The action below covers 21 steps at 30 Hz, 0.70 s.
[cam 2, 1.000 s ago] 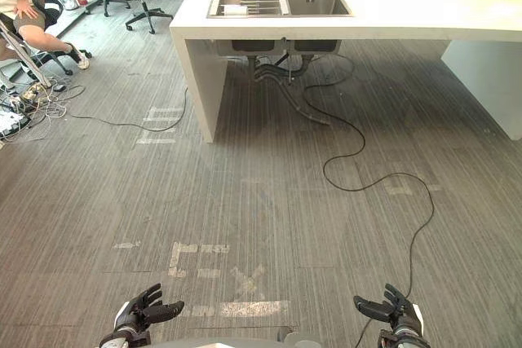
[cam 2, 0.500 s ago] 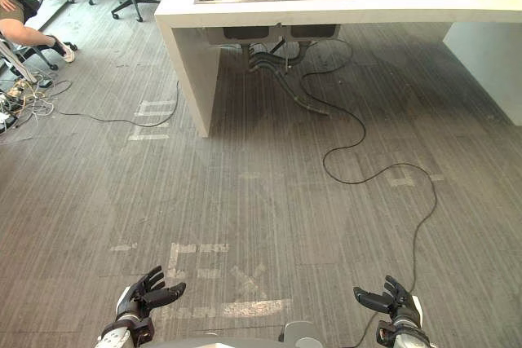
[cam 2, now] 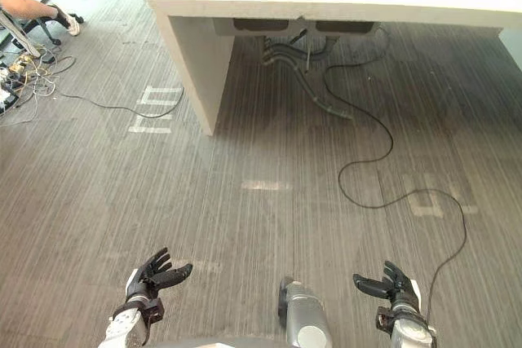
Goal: Walk over to the sink, pick up the cup, carry it to the dishwasher, place the cup inside the dishwasher, then close the dishwasher door
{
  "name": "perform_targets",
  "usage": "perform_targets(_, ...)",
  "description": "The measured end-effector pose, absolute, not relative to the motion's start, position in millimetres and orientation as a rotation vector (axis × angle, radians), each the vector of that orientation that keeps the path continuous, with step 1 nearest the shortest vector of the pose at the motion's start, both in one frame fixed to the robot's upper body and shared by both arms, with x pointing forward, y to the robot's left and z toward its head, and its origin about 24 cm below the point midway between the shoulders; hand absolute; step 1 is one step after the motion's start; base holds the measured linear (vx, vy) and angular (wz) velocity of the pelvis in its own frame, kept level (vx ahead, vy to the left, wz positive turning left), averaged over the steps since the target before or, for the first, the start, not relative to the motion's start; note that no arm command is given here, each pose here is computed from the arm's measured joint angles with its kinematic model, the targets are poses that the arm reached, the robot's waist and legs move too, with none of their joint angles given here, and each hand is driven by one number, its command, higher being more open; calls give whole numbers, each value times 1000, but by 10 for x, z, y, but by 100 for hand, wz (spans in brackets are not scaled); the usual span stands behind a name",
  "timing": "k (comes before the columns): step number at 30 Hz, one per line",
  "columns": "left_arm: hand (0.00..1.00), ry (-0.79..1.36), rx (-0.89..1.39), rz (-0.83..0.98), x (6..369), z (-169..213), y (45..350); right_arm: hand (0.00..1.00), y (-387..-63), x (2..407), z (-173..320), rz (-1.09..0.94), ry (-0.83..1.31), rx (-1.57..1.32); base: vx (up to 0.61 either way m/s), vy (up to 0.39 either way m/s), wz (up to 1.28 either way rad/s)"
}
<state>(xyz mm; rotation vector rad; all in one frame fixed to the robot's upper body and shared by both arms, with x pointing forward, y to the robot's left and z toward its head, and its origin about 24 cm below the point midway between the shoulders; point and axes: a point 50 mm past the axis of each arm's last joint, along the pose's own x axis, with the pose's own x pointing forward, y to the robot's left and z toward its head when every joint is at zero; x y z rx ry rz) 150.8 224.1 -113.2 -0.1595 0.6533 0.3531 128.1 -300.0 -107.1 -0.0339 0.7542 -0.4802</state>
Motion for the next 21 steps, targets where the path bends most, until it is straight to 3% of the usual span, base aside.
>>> perform_targets(6,90,452,-190,308,1777,-786,2160,90,-2834,1537,-971,-452,633,23,472,-53,-36)
perform_targets(14,90,99,-207,296,2109,-41,2098,90,-2859,1199,-1171,-520,769,49,583,183,-19)
perform_targets(21,90,-189,-158,284,2238,628,2098,90,-2587,1184,-1269,-426,801,88,588,65,1)
